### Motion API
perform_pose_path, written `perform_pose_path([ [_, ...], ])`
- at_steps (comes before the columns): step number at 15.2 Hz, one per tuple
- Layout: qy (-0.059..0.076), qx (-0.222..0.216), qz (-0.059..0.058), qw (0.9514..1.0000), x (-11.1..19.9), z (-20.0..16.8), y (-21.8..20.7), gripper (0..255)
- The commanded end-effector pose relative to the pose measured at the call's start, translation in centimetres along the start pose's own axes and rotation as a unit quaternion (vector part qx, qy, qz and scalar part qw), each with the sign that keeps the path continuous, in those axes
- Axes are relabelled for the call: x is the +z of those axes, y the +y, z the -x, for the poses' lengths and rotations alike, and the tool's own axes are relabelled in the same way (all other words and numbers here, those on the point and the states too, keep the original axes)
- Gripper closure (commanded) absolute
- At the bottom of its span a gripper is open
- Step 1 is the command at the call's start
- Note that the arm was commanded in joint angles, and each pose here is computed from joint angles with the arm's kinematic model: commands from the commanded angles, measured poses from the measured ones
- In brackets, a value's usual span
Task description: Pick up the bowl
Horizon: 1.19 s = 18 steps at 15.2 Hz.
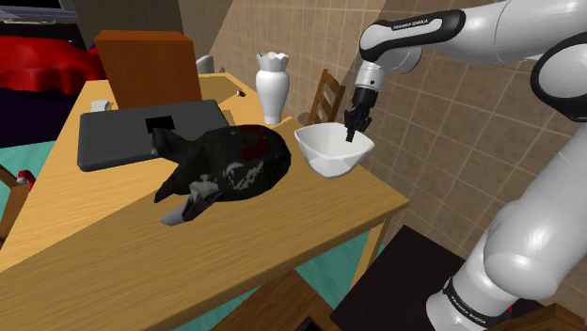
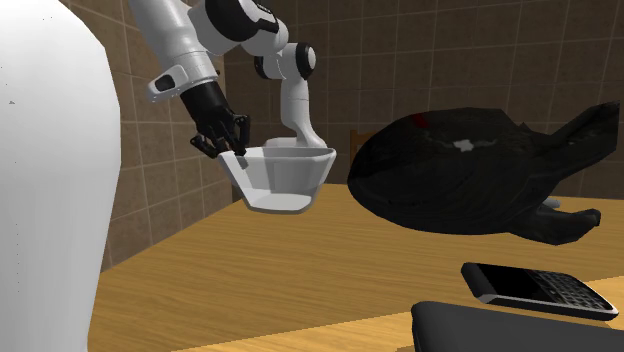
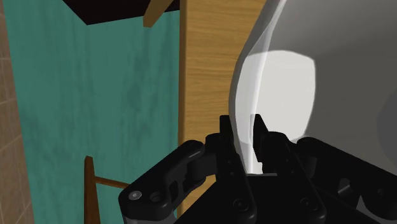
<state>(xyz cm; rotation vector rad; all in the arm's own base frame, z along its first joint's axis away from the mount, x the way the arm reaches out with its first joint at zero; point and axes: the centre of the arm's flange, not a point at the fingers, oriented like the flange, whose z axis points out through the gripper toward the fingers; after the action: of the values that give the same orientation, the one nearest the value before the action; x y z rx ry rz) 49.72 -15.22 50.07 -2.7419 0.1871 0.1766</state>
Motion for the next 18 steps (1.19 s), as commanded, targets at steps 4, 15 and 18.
perform_pose_path([
  [4, -0.001, 0.0, 0.001, 1.0, -0.8, 0.1, -0.4, 255],
  [15, -0.001, 0.0, 0.001, 1.0, -6.2, 1.0, -2.5, 255],
  [18, -0.001, 0.0, 0.001, 1.0, -7.2, 1.1, -3.0, 255],
])
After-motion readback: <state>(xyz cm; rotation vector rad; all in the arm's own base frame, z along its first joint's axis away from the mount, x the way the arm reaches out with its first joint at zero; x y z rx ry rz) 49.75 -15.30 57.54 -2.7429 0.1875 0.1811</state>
